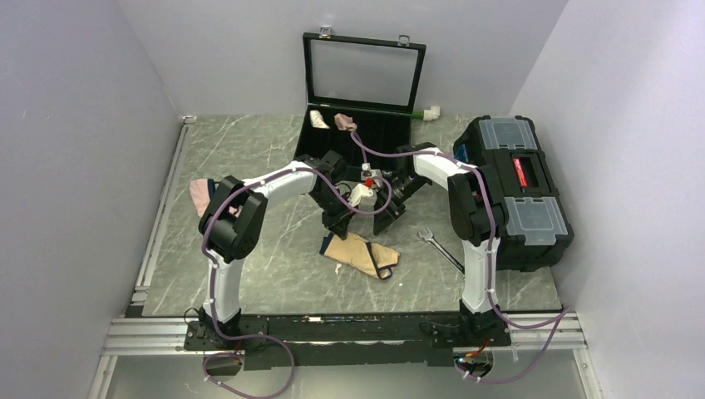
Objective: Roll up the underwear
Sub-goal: Fold the underwear at the center of the board.
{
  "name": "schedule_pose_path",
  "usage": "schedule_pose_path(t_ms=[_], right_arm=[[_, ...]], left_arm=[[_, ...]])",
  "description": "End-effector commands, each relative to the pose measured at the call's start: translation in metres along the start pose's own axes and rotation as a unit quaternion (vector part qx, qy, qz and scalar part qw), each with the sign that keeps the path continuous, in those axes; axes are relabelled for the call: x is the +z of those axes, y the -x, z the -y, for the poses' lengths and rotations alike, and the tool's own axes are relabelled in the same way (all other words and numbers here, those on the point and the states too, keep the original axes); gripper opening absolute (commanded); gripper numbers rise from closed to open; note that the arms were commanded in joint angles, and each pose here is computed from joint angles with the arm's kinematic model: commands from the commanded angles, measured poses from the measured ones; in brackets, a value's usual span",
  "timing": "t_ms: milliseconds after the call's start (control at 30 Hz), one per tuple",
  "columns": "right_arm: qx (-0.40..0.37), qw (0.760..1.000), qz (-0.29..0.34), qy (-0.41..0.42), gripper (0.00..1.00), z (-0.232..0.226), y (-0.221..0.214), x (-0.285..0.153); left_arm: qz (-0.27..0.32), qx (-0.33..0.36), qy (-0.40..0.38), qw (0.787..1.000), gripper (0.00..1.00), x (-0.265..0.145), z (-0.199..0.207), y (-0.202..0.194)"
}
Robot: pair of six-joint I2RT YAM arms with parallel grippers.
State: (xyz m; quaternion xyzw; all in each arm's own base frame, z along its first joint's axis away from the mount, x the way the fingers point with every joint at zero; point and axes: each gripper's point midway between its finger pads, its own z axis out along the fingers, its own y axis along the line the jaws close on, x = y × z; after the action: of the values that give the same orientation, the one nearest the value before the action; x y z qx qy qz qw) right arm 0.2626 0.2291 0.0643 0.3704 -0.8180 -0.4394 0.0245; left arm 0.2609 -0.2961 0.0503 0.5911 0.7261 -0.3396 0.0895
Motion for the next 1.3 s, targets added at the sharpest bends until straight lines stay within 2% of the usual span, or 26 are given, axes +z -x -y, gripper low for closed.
schedule_pose_path(t_ms=[0, 300, 600, 967, 1267], right_arm=[[-0.048, 0.998, 0.037, 0.003, 0.51, -0.025, 0.015, -0.017], [-0.044, 0.998, 0.035, 0.005, 0.51, -0.021, 0.013, -0.015], [-0.026, 0.998, 0.045, -0.03, 0.51, -0.003, 0.01, -0.022], [-0.007, 0.997, 0.046, -0.058, 0.51, 0.017, -0.001, -0.026], [-0.005, 0.993, 0.085, -0.078, 0.5, 0.017, -0.012, -0.046]], left_arm=[[-0.031, -0.031, 0.0, 0.999, 0.0, 0.002, 0.0, -0.019], [-0.048, -0.047, -0.003, 0.998, 0.0, 0.01, 0.0, -0.033], [-0.059, -0.059, -0.002, 0.997, 0.0, 0.017, -0.001, -0.044], [-0.054, -0.062, 0.013, 0.997, 0.0, 0.018, -0.008, -0.038], [-0.056, -0.076, 0.019, 0.995, 0.0, 0.02, -0.012, -0.038]])
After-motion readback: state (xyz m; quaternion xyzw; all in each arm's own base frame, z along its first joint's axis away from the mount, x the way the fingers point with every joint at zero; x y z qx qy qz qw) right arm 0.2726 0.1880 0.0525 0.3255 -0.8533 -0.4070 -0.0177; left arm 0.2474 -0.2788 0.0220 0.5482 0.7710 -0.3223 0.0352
